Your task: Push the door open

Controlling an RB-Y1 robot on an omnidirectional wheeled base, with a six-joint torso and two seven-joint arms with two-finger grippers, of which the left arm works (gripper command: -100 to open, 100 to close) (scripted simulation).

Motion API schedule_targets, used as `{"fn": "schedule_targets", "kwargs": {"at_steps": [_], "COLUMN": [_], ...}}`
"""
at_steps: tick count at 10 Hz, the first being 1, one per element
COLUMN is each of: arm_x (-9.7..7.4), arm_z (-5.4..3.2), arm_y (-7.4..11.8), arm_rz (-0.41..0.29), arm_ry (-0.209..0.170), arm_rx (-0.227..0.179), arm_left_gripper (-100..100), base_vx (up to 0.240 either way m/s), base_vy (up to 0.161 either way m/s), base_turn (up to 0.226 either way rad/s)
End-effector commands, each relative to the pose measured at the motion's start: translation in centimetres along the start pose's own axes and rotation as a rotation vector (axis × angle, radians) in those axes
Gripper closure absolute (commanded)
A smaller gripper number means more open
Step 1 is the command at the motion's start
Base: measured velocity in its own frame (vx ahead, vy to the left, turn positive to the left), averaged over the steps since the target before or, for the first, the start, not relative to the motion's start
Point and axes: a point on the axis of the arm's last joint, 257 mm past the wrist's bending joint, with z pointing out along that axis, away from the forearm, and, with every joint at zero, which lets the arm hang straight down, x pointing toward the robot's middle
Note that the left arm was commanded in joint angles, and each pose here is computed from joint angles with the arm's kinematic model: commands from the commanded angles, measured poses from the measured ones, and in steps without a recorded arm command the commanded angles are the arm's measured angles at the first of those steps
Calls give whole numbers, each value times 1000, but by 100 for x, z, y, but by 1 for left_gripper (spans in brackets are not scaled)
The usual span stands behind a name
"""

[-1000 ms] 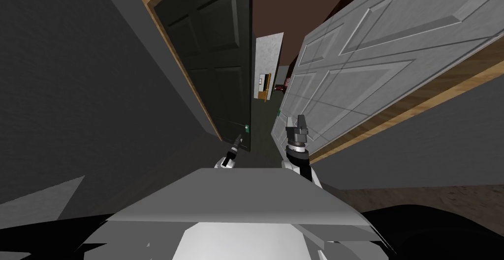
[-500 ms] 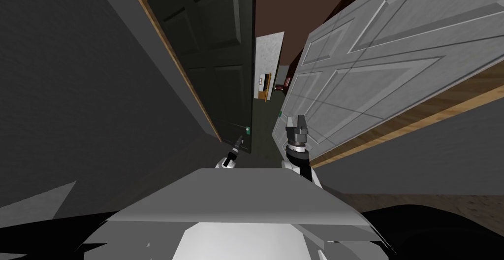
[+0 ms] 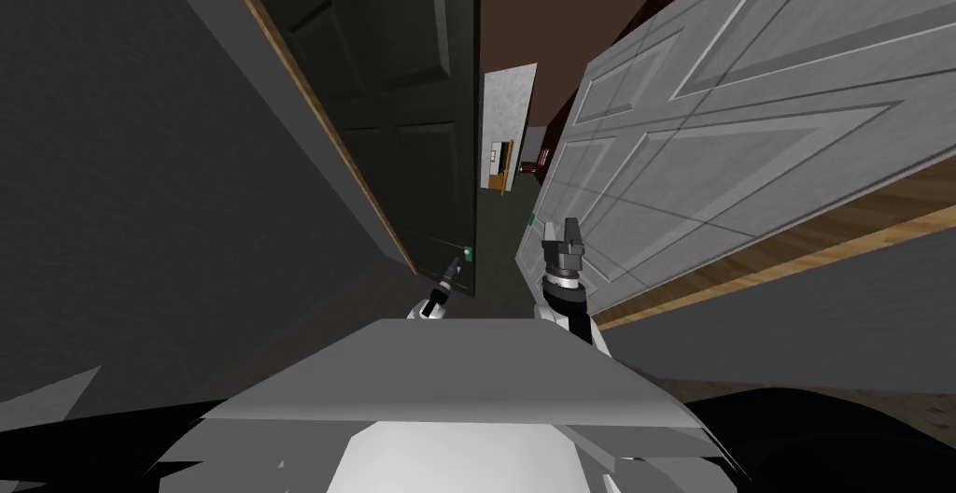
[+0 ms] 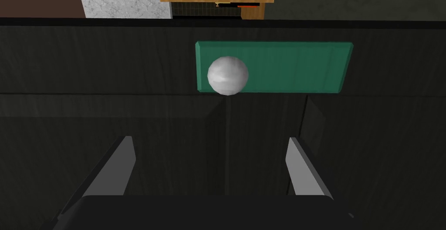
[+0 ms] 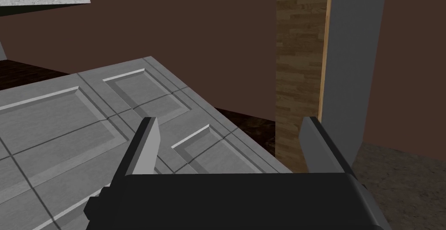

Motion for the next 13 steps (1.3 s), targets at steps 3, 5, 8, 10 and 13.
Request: {"fn": "schedule_targets", "kwargs": {"at_steps": [3,5,8,10,13], "arm_x": [-23,4,20,20,20], "arm_z": [-25,-30,-41,-41,-41], "arm_y": [21,26,34,34,34], "arm_rz": [0,-7,-11,-11,-11], "arm_ry": [-9,-14,-14,-14,-14], "arm_rx": [-2,0,-1,-1,-1], "arm_left_gripper": [-100,-100,100,100,100], "base_vx": [206,185,73,-18,-6], "base_vy": [-73,-71,-29,9,2], "base_turn": [-24,-27,0,-8,2]}}
